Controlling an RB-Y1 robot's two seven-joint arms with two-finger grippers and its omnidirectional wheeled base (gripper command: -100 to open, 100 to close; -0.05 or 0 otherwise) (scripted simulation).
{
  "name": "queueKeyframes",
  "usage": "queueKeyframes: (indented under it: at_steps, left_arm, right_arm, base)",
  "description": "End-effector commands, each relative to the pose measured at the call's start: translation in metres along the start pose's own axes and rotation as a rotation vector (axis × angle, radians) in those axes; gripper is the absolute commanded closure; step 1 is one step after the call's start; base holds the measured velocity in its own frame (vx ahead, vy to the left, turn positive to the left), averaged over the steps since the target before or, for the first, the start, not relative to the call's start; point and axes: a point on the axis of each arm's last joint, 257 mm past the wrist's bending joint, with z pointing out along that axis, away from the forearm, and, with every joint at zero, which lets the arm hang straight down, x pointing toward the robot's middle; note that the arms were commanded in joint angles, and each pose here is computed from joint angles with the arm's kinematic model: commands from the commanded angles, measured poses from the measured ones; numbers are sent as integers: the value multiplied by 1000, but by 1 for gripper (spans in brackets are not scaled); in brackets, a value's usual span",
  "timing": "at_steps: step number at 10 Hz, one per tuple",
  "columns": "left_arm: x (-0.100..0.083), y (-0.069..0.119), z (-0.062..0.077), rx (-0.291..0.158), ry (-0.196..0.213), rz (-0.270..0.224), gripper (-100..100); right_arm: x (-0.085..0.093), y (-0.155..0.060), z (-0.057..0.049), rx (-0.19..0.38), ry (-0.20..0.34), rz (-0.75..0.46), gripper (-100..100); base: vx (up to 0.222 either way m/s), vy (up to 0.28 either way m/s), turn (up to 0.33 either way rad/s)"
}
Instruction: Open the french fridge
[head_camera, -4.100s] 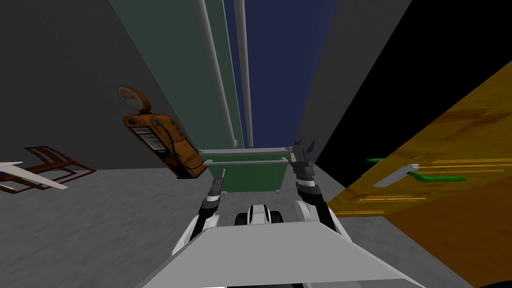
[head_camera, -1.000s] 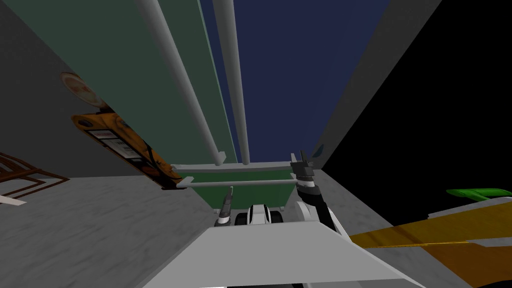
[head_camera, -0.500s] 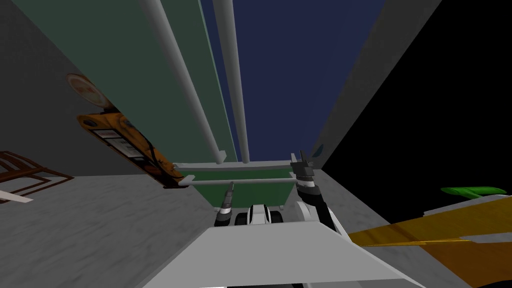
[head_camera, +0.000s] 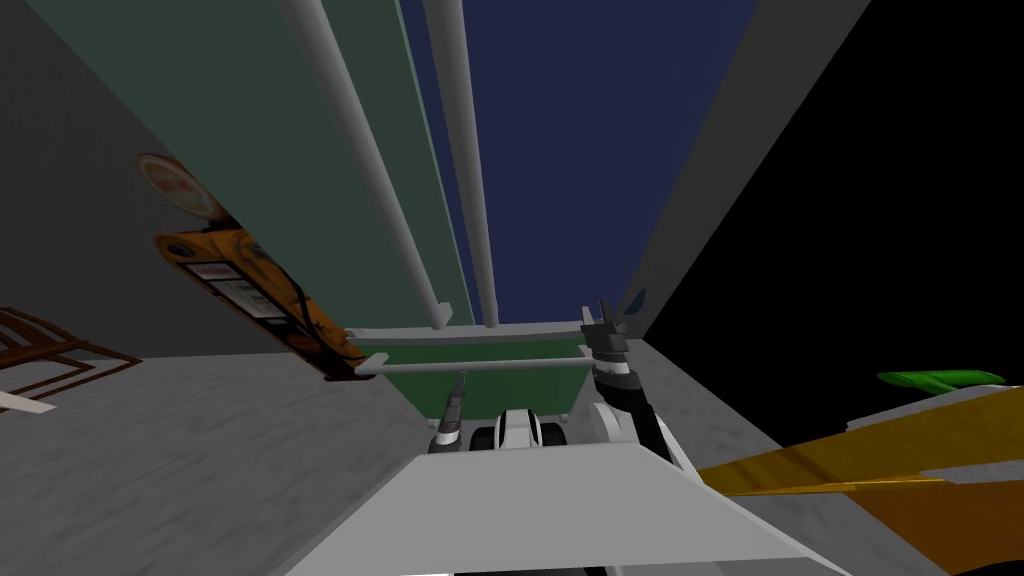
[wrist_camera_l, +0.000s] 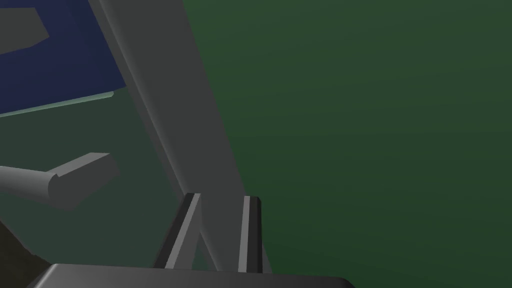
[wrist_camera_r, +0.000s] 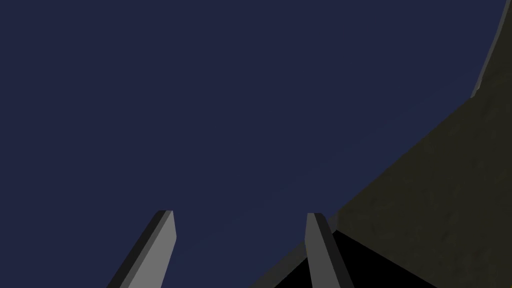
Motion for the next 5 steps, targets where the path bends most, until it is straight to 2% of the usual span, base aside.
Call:
queueKeyframes:
  at_steps: [1, 5]
  left_arm:
    - [-7, 4, -4, -6, 23, 21, -100]
    - [-30, 13, -1, -4, 77, 77, -100]
  right_arm:
    - [0, 0, 0, 0, 0, 0, 0]
    - [0, 0, 0, 1, 0, 0, 0]
  base:
    - [3, 9, 0]
    - [-13, 16, 7]
